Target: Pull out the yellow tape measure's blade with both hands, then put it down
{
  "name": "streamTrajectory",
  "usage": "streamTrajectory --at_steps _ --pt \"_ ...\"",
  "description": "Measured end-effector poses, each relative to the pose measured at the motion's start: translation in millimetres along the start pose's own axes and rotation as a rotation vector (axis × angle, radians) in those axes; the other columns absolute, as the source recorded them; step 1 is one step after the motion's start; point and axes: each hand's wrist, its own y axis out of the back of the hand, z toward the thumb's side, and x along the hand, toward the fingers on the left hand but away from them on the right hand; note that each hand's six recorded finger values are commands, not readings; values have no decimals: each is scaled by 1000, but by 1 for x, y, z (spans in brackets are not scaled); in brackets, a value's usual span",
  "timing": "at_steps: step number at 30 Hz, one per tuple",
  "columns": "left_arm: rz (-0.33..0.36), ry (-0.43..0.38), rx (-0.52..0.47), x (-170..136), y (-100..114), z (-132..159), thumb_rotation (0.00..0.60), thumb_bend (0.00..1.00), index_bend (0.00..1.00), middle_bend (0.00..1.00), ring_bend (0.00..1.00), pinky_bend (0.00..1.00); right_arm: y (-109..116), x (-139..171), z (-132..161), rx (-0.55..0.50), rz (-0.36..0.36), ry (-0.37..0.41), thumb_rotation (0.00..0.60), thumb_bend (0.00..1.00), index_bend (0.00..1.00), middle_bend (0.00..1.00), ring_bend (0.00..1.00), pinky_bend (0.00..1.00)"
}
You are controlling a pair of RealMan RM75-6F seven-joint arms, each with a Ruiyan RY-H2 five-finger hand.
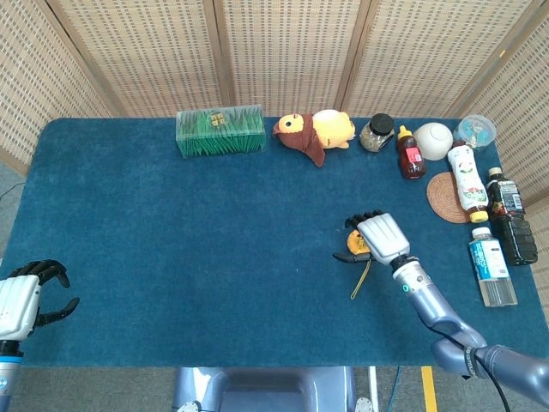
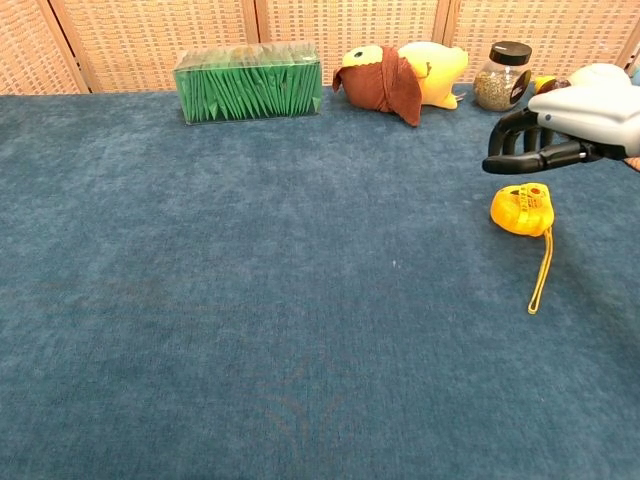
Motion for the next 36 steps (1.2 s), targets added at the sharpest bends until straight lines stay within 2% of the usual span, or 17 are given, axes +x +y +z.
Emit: streamTrajectory --at_steps 2,4,6,9,17,24,36 --pt "-2 0 1 0 -1 0 585 192 537 383 298 327 0 0 -8 9 -5 -22 13 110 307 428 447 406" --pt "-3 -2 1 1 -1 0 587 192 537 383 300 327 -1 1 -16 19 -7 -40 60 105 307 440 460 424" --pt "-3 -6 1 1 -1 1 589 192 537 383 301 327 -3 2 -26 29 -7 -64 134 104 307 447 462 429" --pt "-3 -8 2 2 -1 3 587 193 537 383 302 327 -7 5 -37 33 -2 -88 172 103 307 458 463 431" --pt "0 -15 6 3 1 6 587 193 538 383 302 327 -17 17 -46 23 57 -103 172 95 335 489 461 418" --pt "-2 -16 7 3 1 6 590 193 538 383 303 327 -25 24 -49 54 123 -109 167 93 368 489 458 394" --pt "-5 -7 5 2 -1 3 587 193 537 383 302 327 -28 14 -46 88 180 -97 172 91 375 489 456 388"
